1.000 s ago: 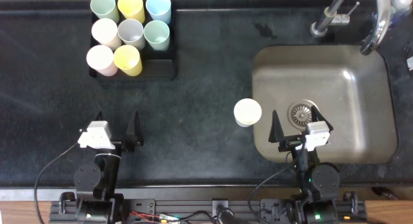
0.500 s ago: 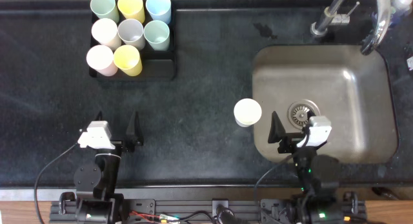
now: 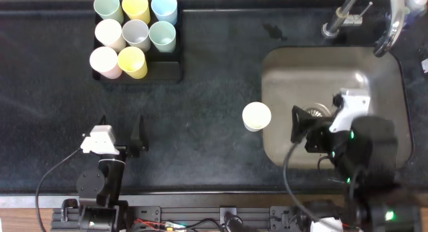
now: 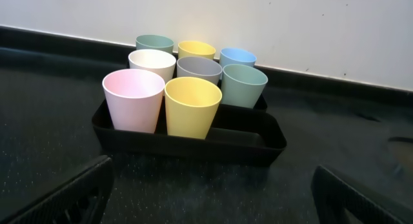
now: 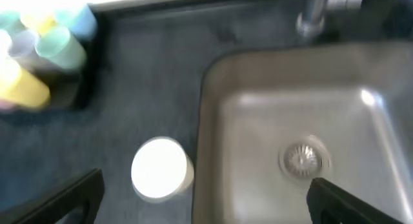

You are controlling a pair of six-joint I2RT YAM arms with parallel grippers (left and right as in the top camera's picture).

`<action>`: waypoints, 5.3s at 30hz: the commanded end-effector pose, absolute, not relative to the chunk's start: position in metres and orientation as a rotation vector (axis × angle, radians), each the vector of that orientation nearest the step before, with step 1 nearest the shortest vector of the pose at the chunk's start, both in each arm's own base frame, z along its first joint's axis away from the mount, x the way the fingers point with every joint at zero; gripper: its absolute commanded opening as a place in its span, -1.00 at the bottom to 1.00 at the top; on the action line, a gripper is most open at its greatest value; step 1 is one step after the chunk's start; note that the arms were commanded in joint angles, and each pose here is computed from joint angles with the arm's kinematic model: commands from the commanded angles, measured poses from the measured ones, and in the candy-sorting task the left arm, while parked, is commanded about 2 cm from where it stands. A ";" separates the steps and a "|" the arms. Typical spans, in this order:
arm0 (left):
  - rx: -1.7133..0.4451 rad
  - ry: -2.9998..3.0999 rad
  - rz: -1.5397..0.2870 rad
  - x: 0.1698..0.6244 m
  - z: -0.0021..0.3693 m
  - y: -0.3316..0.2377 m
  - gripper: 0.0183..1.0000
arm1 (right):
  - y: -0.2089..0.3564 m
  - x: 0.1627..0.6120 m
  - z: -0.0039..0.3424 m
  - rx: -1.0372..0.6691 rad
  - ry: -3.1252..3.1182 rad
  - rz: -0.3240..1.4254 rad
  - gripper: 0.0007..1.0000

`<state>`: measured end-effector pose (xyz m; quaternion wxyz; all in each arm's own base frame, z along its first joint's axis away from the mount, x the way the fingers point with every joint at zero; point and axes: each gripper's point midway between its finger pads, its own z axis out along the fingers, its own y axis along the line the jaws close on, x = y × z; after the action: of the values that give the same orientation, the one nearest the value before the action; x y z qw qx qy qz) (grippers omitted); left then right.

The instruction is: Store Cups

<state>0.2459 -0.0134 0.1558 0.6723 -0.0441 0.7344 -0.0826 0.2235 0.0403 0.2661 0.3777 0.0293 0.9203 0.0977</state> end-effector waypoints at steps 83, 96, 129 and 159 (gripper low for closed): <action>-0.108 1.650 -0.189 0.245 0.156 -0.013 1.00 | 0.168 0.317 0.172 -0.472 2.902 0.345 -0.92; -0.108 1.649 -0.189 0.245 0.156 -0.013 1.00 | 0.266 0.378 0.344 -0.415 2.356 0.672 -0.92; -0.108 1.650 -0.189 0.245 0.156 -0.013 1.00 | 0.356 0.413 0.154 -0.454 2.691 0.646 -0.91; -0.108 1.650 -0.189 0.245 0.156 -0.013 1.00 | 0.353 0.425 0.097 -0.422 2.769 0.536 -0.92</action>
<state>0.2459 -0.0134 0.1557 0.6721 -0.0443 0.7345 -0.0827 0.4227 0.3500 0.0996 0.1410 -0.1491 0.9606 0.1877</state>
